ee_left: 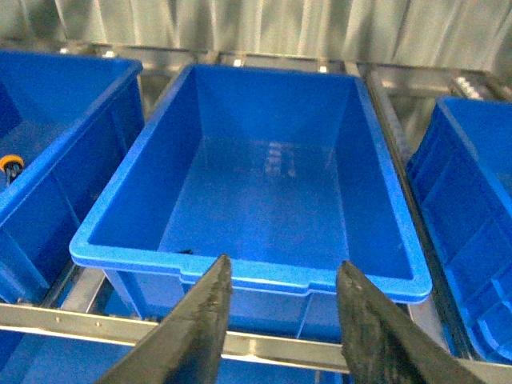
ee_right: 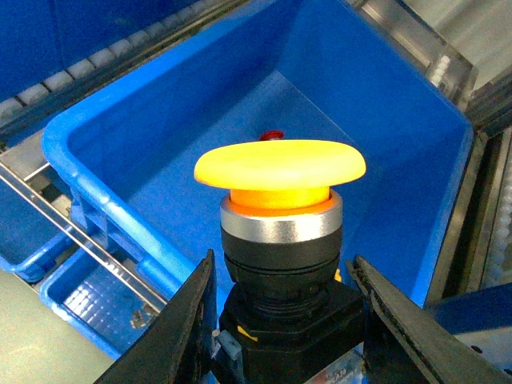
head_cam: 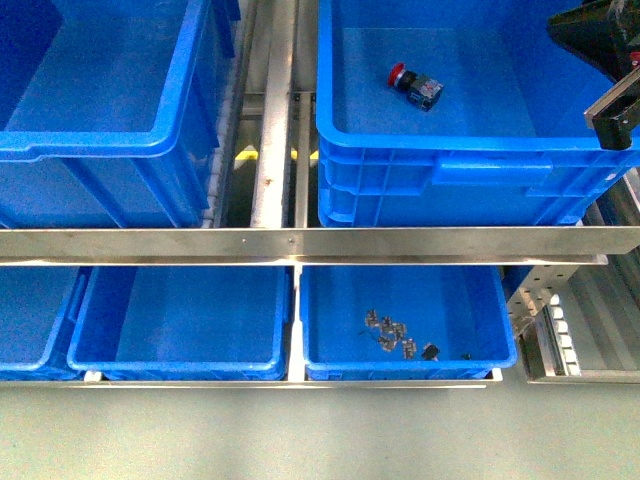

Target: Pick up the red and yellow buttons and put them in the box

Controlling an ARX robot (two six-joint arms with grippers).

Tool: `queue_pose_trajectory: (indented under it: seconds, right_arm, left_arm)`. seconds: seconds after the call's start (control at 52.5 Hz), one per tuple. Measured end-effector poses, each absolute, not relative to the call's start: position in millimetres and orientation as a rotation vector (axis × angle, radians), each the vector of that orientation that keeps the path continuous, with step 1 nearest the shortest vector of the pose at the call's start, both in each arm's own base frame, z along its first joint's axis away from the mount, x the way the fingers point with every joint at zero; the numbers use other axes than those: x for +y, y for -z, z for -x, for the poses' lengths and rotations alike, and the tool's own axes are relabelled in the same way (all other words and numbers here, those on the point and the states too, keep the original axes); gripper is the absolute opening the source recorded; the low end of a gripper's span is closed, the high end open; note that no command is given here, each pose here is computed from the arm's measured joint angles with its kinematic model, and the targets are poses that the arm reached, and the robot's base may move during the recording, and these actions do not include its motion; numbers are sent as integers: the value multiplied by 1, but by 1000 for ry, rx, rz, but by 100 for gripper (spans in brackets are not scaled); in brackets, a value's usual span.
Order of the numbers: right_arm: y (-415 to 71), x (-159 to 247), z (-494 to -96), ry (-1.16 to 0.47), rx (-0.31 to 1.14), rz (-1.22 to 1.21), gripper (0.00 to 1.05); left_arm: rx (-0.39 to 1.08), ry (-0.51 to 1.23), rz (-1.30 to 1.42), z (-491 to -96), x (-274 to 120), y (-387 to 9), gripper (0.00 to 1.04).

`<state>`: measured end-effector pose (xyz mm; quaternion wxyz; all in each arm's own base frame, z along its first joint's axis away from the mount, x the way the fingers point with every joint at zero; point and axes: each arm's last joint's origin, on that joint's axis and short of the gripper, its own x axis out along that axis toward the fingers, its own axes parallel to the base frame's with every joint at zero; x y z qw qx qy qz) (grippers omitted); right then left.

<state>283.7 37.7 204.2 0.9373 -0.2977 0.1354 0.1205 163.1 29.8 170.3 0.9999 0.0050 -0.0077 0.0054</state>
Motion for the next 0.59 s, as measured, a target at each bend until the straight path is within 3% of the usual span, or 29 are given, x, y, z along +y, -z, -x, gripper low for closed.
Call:
queue_pose_trajectory:
  seconds: [0.057, 0.152, 0.591]
  right_arm:
    - [-204, 38, -283, -249, 279, 609, 41]
    - [-204, 40, -283, -254, 279, 608, 41]
    - [-203, 42, -283, -260, 293, 605, 41]
  left_arm:
    - [17, -8, -3, -157, 24, -162, 16]
    - [25, -7, -1, -151, 20, -161, 2]
    - [-13, -3, -2, -132, 1, -171, 3]
